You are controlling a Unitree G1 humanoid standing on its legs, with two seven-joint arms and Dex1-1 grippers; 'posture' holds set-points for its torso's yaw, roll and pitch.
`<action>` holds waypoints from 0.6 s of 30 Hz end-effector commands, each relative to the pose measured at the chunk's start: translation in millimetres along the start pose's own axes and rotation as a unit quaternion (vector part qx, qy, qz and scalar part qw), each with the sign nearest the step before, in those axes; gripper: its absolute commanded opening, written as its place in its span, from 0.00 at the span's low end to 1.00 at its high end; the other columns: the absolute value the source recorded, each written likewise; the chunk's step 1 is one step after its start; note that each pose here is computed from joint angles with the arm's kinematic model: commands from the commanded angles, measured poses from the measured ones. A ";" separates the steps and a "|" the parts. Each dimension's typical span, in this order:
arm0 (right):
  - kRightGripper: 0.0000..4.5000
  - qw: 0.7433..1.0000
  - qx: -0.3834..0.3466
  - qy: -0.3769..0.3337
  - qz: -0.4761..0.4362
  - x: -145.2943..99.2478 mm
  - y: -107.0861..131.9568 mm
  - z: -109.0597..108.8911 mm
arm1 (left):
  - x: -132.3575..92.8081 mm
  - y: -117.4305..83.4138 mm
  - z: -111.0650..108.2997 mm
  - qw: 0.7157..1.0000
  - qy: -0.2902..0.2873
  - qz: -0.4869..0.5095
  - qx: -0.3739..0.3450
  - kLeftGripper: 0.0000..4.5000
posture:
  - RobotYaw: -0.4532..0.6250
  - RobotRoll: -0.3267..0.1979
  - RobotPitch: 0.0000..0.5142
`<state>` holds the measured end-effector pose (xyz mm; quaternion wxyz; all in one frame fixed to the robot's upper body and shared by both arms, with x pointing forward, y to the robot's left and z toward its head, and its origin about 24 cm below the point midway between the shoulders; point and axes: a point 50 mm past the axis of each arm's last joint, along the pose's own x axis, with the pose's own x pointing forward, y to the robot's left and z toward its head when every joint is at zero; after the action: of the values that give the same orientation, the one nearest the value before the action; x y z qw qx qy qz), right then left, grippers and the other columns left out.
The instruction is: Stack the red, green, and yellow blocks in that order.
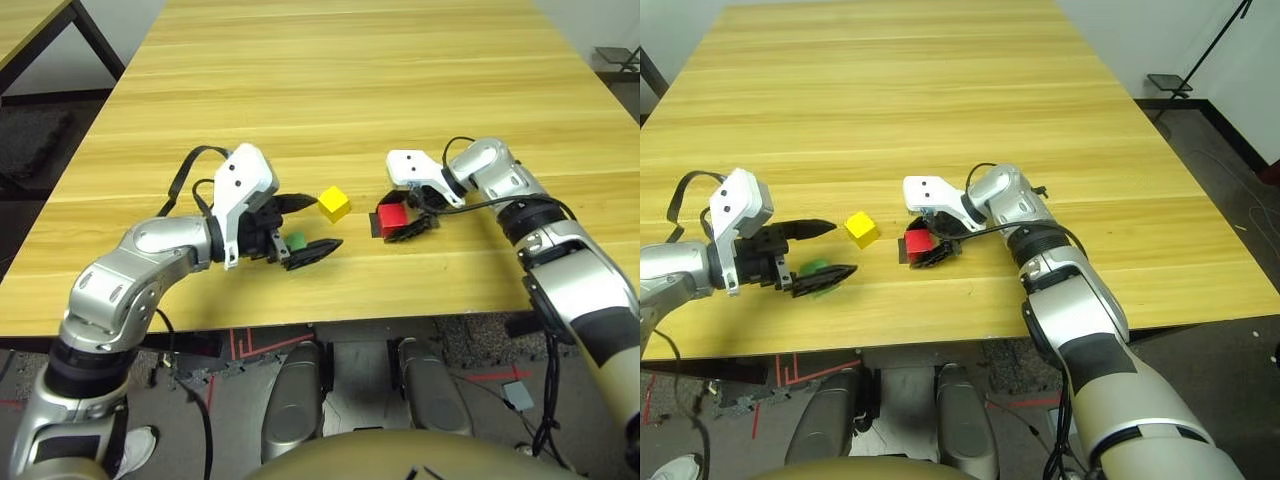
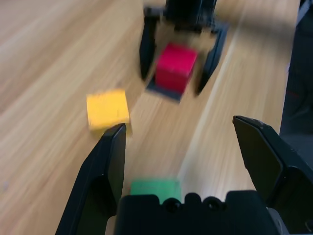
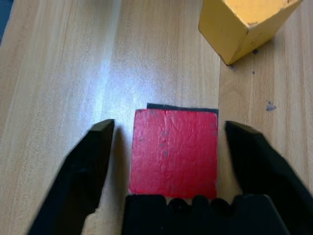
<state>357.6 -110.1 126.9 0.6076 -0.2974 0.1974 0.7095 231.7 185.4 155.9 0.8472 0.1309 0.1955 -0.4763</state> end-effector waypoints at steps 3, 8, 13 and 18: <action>1.00 0.995 -0.018 -0.082 -0.057 -44.3 -9.9 28.6 | -5.1 -0.6 -10.7 0.999 0.053 0.002 0.005 1.00 | 0.87 0.25 0.23; 1.00 0.985 -0.006 -0.128 -0.112 -99.1 -2.2 43.9 | -2.7 4.1 -25.9 0.997 0.070 0.018 -0.005 1.00 | 0.83 0.27 0.21; 1.00 0.981 0.015 -0.135 -0.142 -121.7 15.1 44.7 | 3.5 4.9 -41.2 0.997 0.076 0.012 -0.017 1.00 | 0.78 0.30 0.19; 1.00 0.978 0.027 -0.143 -0.147 -120.1 33.4 44.6 | 10.2 8.4 -46.0 0.997 0.071 0.012 -0.018 1.00 | 0.73 0.32 0.19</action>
<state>332.4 -177.8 229.7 0.7326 -0.2047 0.0950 0.6422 233.5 200.7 116.0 0.8414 0.1497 0.2567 -0.4514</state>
